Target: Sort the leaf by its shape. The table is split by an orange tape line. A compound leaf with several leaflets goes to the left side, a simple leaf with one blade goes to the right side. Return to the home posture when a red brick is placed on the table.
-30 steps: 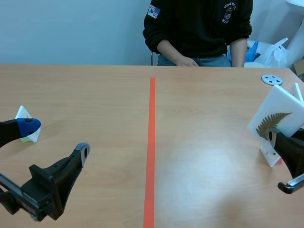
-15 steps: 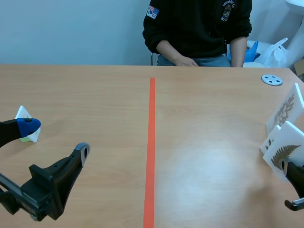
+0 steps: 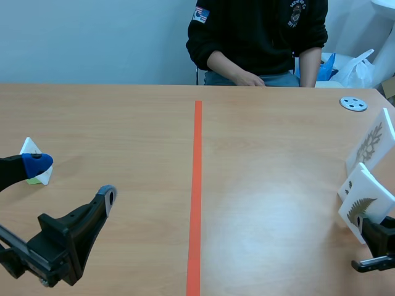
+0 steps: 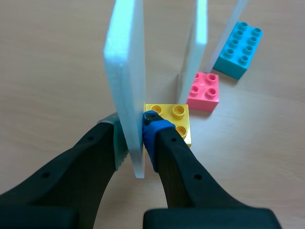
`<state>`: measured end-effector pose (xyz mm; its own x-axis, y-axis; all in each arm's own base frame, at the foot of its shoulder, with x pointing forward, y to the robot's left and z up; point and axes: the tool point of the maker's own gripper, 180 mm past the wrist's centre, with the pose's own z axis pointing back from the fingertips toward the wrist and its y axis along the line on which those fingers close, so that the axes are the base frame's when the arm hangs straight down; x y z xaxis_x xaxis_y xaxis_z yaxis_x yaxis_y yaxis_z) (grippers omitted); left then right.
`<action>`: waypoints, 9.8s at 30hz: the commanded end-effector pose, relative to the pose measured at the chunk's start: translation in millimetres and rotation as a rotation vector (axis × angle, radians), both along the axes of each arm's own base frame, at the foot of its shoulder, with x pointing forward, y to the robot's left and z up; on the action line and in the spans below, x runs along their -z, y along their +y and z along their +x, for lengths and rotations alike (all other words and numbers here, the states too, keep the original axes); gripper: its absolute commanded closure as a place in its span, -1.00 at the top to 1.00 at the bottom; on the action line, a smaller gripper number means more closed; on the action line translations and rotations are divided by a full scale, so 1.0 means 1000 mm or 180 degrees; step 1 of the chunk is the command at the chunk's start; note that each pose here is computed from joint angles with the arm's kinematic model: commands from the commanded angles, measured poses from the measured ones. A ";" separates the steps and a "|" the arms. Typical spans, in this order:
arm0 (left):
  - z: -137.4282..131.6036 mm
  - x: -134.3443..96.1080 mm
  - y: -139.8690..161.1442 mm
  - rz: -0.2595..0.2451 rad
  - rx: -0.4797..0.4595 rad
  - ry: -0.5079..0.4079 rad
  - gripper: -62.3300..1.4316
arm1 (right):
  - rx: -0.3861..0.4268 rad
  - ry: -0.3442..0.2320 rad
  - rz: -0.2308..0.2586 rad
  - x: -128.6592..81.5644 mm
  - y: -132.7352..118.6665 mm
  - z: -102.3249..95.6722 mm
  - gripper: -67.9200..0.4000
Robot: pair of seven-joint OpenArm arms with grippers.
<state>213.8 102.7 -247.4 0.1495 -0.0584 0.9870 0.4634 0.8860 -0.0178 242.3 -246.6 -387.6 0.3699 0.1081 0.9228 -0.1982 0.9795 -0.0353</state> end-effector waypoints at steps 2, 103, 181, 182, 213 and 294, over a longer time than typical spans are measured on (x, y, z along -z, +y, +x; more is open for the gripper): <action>0.002 -0.008 0.000 -0.0047 -0.0001 -0.0090 1.00 | 0.0101 -0.0151 -0.0050 -0.008 -0.007 0.011 -0.89; -0.005 -0.004 -0.012 -0.0104 0.0228 0.0021 1.00 | -0.0808 -0.0976 0.0058 -0.167 0.075 -0.001 1.00; 0.088 0.129 -0.139 0.0140 0.1074 0.0105 0.06 | -0.0730 -0.0983 0.0091 -0.165 0.074 -0.002 1.00; 0.088 0.129 -0.139 0.0140 0.1074 0.0105 -0.02 | -0.0730 -0.0983 0.0091 -0.165 0.074 -0.002 1.00; 0.059 0.041 -0.084 -0.0064 0.0656 -0.0139 -0.74 | -0.0730 -0.0983 0.0091 -0.165 0.074 -0.002 1.00; 0.072 0.080 0.143 -0.0387 -0.1477 -0.0206 1.00 | -0.0695 -0.1018 0.0075 -0.165 0.070 0.004 1.00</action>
<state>282.1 248.3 -340.7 0.1074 0.1223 0.9867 0.0019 0.9924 -0.1232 242.4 -176.7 -230.3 0.0623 0.1343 0.9890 -0.3851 0.9174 -0.1004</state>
